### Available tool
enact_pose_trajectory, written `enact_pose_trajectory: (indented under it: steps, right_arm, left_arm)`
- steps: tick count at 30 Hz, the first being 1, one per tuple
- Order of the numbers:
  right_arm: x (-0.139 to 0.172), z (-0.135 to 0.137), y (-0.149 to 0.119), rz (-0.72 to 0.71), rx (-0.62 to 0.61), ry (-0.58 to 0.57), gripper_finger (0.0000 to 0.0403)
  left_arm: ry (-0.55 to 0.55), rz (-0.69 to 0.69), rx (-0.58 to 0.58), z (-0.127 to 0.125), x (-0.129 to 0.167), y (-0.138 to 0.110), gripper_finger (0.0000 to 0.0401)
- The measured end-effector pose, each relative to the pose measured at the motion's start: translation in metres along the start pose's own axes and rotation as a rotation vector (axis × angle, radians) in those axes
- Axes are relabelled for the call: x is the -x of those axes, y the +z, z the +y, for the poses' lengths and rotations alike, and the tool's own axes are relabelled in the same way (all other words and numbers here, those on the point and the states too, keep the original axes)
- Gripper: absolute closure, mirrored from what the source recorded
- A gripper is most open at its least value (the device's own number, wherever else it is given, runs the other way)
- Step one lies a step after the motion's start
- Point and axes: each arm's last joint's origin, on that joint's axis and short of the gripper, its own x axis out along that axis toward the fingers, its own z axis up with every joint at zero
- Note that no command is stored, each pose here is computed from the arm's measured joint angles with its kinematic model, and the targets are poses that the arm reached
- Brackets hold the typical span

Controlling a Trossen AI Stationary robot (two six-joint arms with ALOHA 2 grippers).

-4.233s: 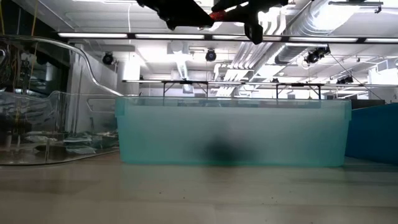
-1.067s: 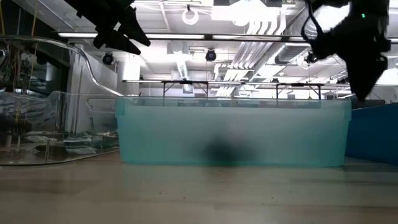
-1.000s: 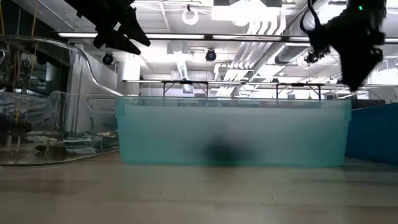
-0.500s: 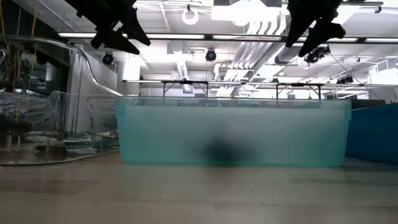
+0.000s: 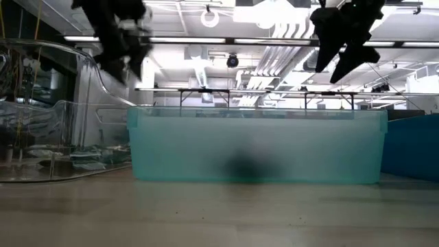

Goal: Organize candy in baskets
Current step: Put the green gummy into the blue bin

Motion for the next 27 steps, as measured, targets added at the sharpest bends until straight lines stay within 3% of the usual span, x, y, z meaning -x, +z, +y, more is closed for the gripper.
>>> enact_pose_trajectory:
  steps: [4,7,21,27]
  right_arm:
    - [-0.006,0.000,-0.003,0.011,-0.002,0.022,0.0151]
    - [-0.008,0.001,-0.002,-0.006,-0.005,0.040,0.0151]
    - [-0.008,0.005,0.001,-0.041,0.021,0.072,0.0151]
    - [-0.008,0.005,0.002,-0.043,0.021,0.074,0.0151]
  left_arm:
    - [0.249,0.288,0.060,0.032,-0.030,-0.010,0.0162]
    - [0.387,0.407,0.081,0.042,-0.047,-0.024,0.0162]
    - [0.543,0.526,0.271,0.059,-0.087,-0.109,0.0162]
    - [0.554,0.543,0.315,0.064,-0.093,-0.129,0.0162]
